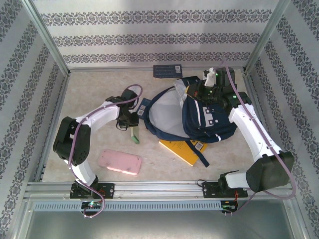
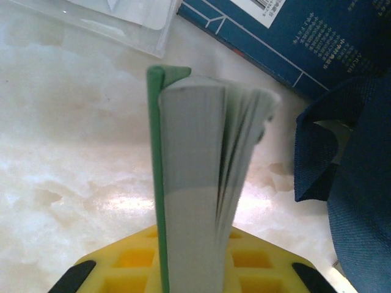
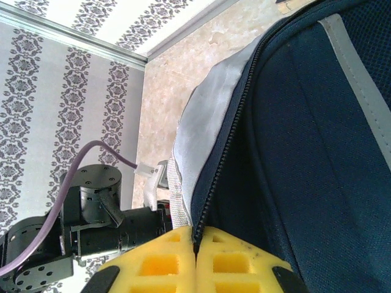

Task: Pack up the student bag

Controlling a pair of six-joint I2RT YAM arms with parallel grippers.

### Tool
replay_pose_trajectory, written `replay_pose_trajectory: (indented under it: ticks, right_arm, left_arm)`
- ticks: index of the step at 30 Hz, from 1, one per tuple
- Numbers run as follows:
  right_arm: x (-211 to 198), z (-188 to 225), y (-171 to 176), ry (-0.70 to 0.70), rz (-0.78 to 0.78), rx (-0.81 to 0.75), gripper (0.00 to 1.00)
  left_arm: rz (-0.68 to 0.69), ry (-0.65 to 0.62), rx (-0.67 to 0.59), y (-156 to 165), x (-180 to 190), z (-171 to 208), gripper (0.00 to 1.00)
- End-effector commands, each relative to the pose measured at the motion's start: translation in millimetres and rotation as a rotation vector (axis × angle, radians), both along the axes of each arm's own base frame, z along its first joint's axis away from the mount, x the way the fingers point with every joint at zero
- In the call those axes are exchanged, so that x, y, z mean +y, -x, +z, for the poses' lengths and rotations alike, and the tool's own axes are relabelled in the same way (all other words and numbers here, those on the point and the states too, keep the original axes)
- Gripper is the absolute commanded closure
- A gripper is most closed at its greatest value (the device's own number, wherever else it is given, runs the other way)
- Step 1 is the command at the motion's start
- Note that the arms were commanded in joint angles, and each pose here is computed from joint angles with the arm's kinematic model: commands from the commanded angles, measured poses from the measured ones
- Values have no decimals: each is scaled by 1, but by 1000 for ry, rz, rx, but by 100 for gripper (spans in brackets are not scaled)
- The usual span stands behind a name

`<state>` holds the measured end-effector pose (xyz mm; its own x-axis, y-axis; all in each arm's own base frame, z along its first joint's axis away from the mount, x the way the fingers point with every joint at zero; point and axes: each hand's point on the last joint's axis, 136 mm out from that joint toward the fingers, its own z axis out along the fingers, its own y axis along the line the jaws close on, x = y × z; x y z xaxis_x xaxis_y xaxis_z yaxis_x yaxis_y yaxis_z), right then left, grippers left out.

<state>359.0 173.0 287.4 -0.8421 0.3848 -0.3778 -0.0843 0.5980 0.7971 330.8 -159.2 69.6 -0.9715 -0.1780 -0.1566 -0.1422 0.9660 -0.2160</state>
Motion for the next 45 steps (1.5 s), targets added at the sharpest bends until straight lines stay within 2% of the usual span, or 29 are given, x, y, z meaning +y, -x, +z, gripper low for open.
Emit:
replay_pose_trajectory:
  ticks: [1, 7, 10, 12, 16, 19, 22, 30, 33, 37, 45]
  right_arm:
    - [1, 32, 6, -8, 24, -89, 100]
    - [7, 60, 12, -1, 108, -114, 100]
    - [7, 69, 15, 0, 127, -117, 100]
    - [6, 76, 16, -29, 139, -118, 100]
    - [9, 81, 15, -87, 155, -111, 100]
    - [11, 81, 15, -116, 162, -99, 100]
    - [9, 84, 12, -134, 144, -97, 100]
    - [5, 96, 8, -210, 115, -101, 100]
    - [4, 98, 8, -218, 111, -102, 100]
    - [1, 101, 6, -233, 94, -100, 100]
    - [0, 110, -2, -289, 57, -103, 100]
  left_arm:
    - [-11, -13, -60, -1, 12, 30, 100]
    - [-31, -1, -210, -3, 19, 91, 100]
    - [-64, 76, -296, -2, 10, 128, 100]
    - [-93, 185, -359, -2, -6, 154, 100]
    - [-165, 522, -507, -3, -53, 209, 100]
    - [-170, 733, -572, -12, -83, 228, 100]
    - [-201, 843, -571, -22, -119, 224, 100]
    - [-207, 934, -612, -63, -187, 198, 100]
    - [-221, 966, -592, -75, -213, 183, 100]
    - [-159, 1061, -553, -91, -238, 164, 100]
    - [-127, 1063, -514, -111, -292, 131, 100]
